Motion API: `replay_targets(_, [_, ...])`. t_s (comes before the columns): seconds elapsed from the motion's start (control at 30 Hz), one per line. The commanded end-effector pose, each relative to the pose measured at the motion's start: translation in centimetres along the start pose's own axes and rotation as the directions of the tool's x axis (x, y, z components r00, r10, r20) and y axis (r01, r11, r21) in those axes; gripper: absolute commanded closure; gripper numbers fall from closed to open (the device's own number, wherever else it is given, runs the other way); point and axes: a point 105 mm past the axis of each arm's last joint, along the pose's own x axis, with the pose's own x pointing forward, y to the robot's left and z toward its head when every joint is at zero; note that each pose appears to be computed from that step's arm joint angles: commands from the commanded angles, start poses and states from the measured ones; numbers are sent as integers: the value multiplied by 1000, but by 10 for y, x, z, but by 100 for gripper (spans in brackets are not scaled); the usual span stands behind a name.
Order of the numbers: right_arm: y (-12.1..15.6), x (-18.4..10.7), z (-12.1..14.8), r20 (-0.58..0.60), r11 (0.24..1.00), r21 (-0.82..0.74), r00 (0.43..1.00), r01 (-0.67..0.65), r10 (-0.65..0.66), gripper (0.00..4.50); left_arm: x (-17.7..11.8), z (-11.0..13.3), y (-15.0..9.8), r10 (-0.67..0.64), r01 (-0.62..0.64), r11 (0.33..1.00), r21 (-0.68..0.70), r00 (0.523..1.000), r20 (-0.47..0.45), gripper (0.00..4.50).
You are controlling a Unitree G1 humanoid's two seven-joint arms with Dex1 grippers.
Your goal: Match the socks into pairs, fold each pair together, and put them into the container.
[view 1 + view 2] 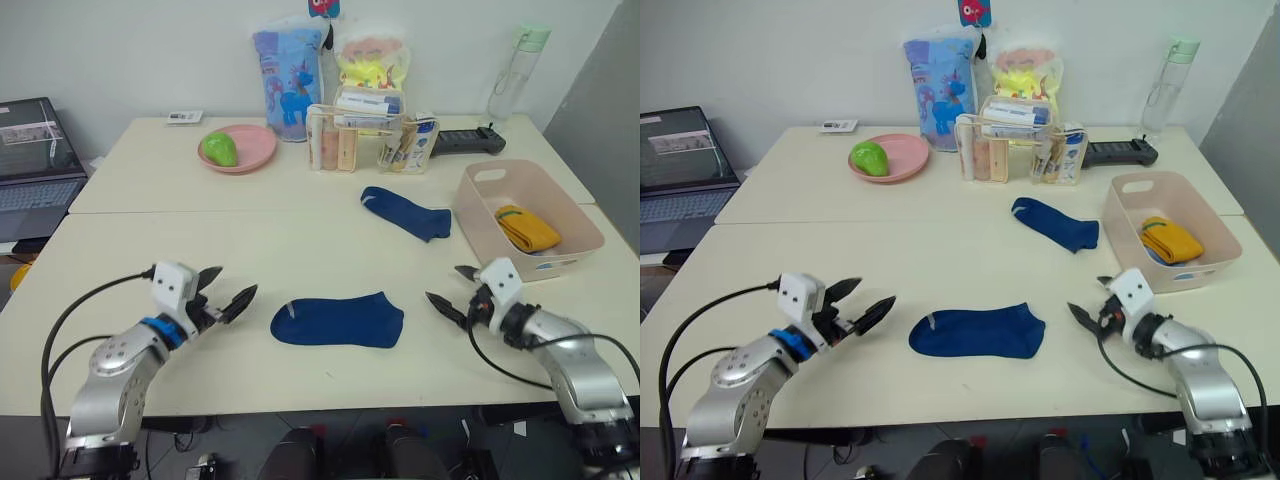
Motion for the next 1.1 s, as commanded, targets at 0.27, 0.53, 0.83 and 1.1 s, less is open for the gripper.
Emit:
replay_targets(0.27, [-40, 50, 27, -77, 992, -120, 996, 41, -51, 0, 38, 83, -75, -353, 334, 931, 146, 927, 127, 1])
replay_targets(0.53, [-51, 70, 16, -132, 995, -76, 988, 67, -77, 0, 40, 82, -78, -344, 328, 935, 135, 932, 118, 1])
replay_targets(0.83, [-63, 82, 10, -155, 992, 11, 980, 128, -125, 276, 40, 81, -76, -328, 313, 941, 127, 937, 122, 0])
replay_targets(1.1, [-57, 85, 20, -119, 997, -1, 990, 72, -72, 448, 37, 76, -72, -310, 296, 947, 123, 944, 110, 0])
